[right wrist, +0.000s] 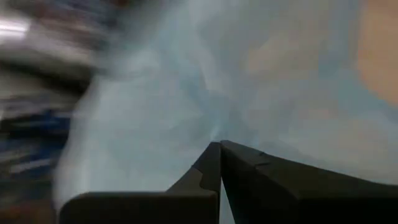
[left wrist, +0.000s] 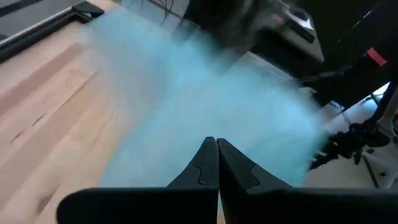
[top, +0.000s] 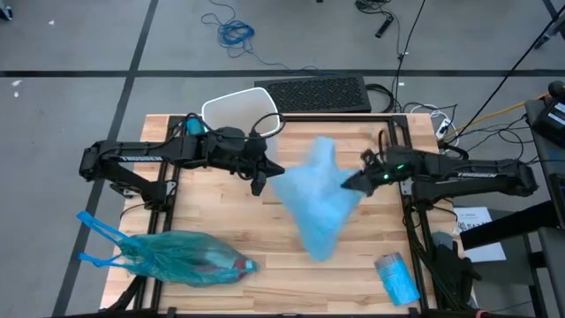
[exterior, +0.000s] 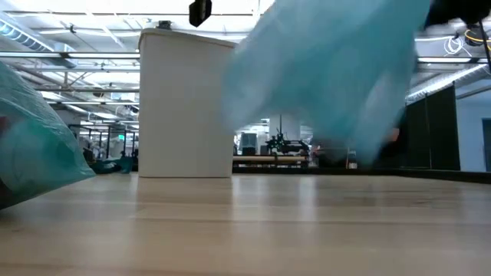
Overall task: Place trash/remove bag and relplace
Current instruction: Open the new blue trash bag
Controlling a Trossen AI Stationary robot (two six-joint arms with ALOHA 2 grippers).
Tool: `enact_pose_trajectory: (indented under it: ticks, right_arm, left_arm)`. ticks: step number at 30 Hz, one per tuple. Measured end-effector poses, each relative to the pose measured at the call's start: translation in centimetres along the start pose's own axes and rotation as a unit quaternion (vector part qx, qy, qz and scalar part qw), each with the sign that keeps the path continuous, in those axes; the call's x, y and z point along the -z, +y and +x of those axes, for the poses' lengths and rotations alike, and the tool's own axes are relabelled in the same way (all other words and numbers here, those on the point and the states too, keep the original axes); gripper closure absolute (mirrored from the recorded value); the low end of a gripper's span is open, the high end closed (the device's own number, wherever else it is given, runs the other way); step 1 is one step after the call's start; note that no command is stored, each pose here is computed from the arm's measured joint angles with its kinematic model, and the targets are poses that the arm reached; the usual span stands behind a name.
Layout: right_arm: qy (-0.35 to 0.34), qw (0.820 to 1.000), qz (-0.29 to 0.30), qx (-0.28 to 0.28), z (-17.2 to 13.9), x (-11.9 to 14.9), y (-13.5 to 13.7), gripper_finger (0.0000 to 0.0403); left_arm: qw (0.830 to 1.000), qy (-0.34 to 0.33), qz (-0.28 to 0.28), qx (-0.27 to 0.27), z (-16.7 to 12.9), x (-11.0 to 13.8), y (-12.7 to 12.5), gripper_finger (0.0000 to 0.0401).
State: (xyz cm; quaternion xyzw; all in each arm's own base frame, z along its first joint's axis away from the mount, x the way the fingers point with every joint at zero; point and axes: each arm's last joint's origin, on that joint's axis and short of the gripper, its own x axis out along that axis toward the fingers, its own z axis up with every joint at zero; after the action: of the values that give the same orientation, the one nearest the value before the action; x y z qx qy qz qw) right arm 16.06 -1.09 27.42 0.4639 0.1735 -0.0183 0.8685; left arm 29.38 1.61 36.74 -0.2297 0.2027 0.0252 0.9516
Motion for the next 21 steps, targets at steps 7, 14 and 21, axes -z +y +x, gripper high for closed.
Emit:
enact_pose_trajectory:
  ticks: [7,14,21]
  right_arm:
    - [-0.083,0.968,-0.072,-0.223,-0.1,-1.2,4.0,0.0403]
    - [-0.058,0.979,-0.079,-0.181,-0.3,-0.4,3.5,0.0403]
    - [0.051,0.998,0.032,0.034,1.7,2.6,-1.0,0.0403]
  left_arm:
    - [0.998,-0.048,0.034,0.028,-1.6,-0.9,-1.1,0.0401]
    - [0.997,-0.058,0.038,0.032,-1.9,-1.1,-1.2,0.0401]
    - [0.997,-0.053,0.037,0.030,-1.6,-1.0,-1.1,0.0401]
